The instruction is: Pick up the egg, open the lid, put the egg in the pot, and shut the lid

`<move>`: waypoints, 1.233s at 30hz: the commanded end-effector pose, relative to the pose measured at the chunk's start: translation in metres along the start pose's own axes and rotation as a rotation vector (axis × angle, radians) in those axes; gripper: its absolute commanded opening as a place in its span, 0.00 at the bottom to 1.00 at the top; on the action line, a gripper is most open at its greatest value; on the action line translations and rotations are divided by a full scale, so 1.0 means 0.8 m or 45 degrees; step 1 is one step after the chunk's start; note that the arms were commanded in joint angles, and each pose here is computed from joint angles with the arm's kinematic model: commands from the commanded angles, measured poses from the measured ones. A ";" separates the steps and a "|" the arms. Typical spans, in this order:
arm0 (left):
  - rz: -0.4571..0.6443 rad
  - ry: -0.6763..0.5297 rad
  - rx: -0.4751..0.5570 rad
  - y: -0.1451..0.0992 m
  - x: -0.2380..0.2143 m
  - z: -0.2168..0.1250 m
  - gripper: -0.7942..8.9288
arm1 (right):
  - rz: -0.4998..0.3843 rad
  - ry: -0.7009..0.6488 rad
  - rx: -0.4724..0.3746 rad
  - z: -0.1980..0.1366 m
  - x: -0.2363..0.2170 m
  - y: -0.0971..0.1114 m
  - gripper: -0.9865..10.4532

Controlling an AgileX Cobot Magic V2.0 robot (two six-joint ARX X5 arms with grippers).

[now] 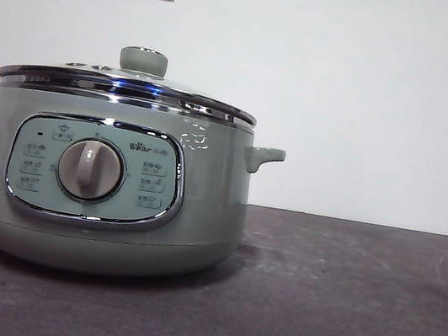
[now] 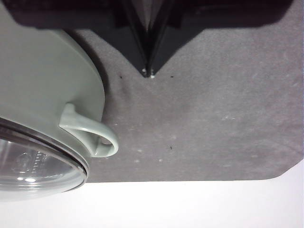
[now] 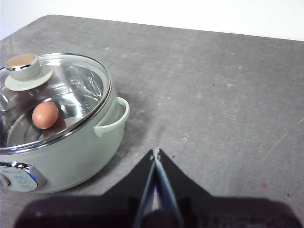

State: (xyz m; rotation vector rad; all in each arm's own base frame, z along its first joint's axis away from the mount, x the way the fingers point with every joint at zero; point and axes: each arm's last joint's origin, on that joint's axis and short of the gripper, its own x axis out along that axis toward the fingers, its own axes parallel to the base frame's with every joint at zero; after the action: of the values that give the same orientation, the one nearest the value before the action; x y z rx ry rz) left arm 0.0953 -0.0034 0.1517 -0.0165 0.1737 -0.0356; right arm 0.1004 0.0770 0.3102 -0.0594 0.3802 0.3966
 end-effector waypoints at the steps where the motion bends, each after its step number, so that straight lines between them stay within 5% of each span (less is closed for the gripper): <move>1: 0.006 0.014 -0.009 0.001 0.002 -0.006 0.08 | -0.005 0.003 0.011 -0.003 0.001 0.000 0.09; 15: 0.006 0.014 -0.009 0.001 0.002 -0.006 0.08 | -0.154 -0.056 -0.021 -0.018 -0.010 -0.027 0.09; 25: 0.006 0.014 -0.009 0.001 0.002 -0.006 0.08 | -0.136 -0.252 0.105 -0.087 -0.004 -0.065 0.09; 37: 0.006 0.013 -0.009 0.001 0.002 -0.006 0.08 | -0.192 -0.287 0.138 -0.172 0.019 -0.070 0.09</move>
State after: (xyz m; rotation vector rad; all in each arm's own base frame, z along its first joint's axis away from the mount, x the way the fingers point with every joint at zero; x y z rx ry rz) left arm 0.0953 -0.0034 0.1516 -0.0165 0.1741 -0.0356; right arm 0.0861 0.0129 0.1806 0.0552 0.1834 0.2292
